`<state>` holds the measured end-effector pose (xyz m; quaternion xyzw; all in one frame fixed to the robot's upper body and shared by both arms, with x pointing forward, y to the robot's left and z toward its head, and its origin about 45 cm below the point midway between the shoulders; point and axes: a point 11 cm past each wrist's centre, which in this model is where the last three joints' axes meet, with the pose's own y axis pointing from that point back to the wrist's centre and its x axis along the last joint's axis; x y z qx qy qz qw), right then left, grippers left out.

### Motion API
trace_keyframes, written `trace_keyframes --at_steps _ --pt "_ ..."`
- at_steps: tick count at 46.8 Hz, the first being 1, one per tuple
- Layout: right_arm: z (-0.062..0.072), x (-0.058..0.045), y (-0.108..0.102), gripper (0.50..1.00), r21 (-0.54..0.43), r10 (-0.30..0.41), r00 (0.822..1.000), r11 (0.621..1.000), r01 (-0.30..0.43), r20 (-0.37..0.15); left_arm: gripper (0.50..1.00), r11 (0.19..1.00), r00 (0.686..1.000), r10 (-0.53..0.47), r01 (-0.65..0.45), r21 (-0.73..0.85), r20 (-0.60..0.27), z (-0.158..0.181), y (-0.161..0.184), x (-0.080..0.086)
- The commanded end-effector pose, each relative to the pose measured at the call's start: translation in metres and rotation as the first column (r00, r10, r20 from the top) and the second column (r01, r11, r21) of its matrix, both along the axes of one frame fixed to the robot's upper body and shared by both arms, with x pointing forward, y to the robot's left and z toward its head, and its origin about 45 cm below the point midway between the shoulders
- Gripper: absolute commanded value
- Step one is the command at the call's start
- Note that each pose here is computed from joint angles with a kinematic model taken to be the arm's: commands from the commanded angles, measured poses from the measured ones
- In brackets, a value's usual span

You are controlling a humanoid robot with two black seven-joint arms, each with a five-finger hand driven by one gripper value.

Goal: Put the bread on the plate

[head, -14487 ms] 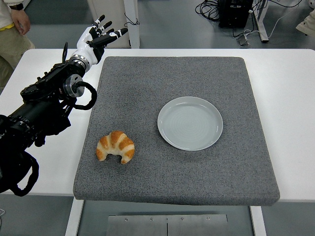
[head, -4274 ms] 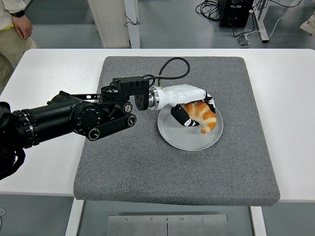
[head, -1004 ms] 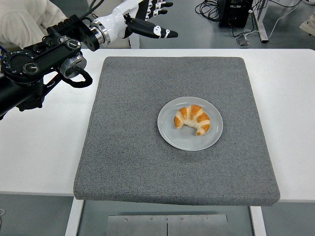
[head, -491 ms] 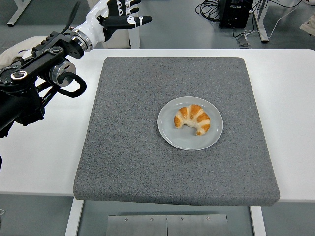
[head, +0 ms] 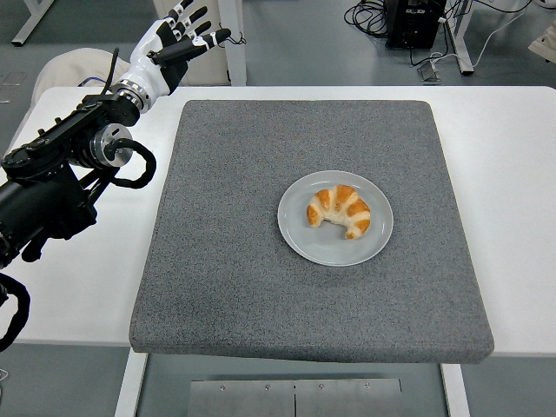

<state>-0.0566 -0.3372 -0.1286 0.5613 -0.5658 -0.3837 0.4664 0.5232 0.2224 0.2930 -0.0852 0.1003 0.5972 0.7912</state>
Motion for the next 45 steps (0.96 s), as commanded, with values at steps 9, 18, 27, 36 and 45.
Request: trace_keyframes --at_steps 9,18,27,36,45 --pt "0.0 0.0 0.0 1.0 0.0 0.0 1.0 1.0 0.0 0.0 0.972 0.998 0.999 0.028 -0.03 -0.051 -0.027 -0.008 -0.001 0.001" --pt "0.0 0.0 0.003 1.0 0.012 0.0 1.0 1.0 0.0 0.0 0.971 0.996 0.996 0.071 -0.074 -0.049 -0.055 -0.022 0.013 0.0" --pt "0.0 0.002 0.004 1.0 0.012 -0.003 1.0 1.0 0.002 0.004 0.971 0.993 0.993 0.097 -0.101 -0.064 -0.065 -0.025 0.019 0.002" --pt "0.0 0.002 0.004 1.0 0.012 -0.001 1.0 1.0 0.001 0.003 0.972 0.992 0.991 0.105 -0.111 -0.062 -0.085 -0.037 0.023 -0.002" --pt "-0.001 0.002 0.005 1.0 0.015 0.001 1.0 1.0 -0.001 0.002 0.972 0.993 0.991 0.097 -0.103 -0.055 -0.096 -0.044 0.019 -0.004"
